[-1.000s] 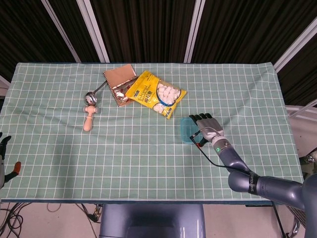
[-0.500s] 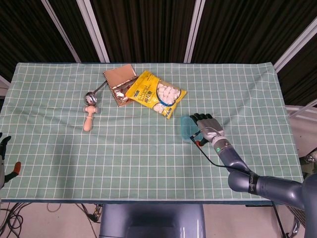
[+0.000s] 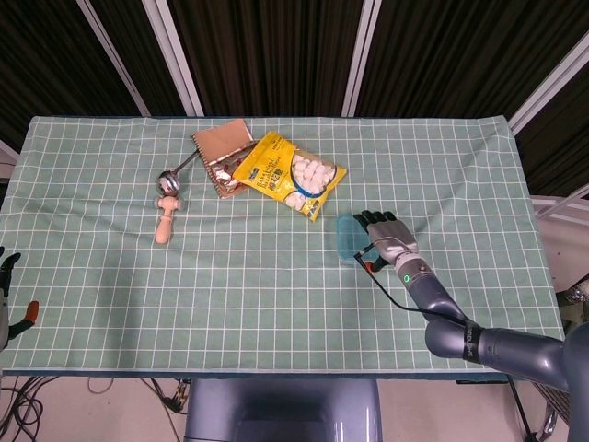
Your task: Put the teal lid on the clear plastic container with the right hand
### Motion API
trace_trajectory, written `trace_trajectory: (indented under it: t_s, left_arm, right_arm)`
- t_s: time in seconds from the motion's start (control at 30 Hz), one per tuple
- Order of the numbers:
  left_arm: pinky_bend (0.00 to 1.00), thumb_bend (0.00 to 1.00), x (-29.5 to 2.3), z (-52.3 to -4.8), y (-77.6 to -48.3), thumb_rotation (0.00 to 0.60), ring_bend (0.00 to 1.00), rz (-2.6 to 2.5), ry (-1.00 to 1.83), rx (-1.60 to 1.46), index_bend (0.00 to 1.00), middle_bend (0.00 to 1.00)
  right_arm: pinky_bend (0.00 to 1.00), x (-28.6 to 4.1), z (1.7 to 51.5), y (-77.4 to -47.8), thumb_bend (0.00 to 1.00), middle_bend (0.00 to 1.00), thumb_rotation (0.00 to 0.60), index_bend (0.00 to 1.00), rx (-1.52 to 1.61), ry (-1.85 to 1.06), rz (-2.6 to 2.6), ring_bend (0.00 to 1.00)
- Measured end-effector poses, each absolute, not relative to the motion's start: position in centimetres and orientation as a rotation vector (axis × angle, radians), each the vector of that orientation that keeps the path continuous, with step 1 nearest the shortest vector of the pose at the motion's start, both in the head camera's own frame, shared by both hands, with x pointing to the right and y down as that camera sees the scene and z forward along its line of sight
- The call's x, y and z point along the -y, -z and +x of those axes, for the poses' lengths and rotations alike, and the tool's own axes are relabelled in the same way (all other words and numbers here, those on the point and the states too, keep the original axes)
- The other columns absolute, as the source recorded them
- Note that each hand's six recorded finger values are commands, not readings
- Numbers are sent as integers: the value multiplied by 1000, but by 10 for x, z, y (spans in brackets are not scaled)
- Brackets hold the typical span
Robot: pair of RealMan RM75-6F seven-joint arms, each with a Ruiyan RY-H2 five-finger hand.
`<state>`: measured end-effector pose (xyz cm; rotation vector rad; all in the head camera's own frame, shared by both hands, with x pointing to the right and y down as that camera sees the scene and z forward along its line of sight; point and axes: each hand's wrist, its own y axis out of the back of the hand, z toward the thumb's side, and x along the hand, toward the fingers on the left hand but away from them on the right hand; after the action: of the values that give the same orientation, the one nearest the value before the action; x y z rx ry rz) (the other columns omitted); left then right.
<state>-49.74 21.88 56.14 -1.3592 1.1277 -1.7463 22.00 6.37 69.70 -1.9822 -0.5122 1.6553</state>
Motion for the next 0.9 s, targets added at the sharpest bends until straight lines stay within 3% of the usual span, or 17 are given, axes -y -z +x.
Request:
trace_trajectory:
  t_s: [0.9]
  left_arm:
    - [0, 344, -219, -498, -562, 600, 0, -1359, 1748, -1128, 126, 0]
  right_arm:
    - [0, -66, 220, -694, 337, 61, 600, 0, 520, -1659, -1978, 0]
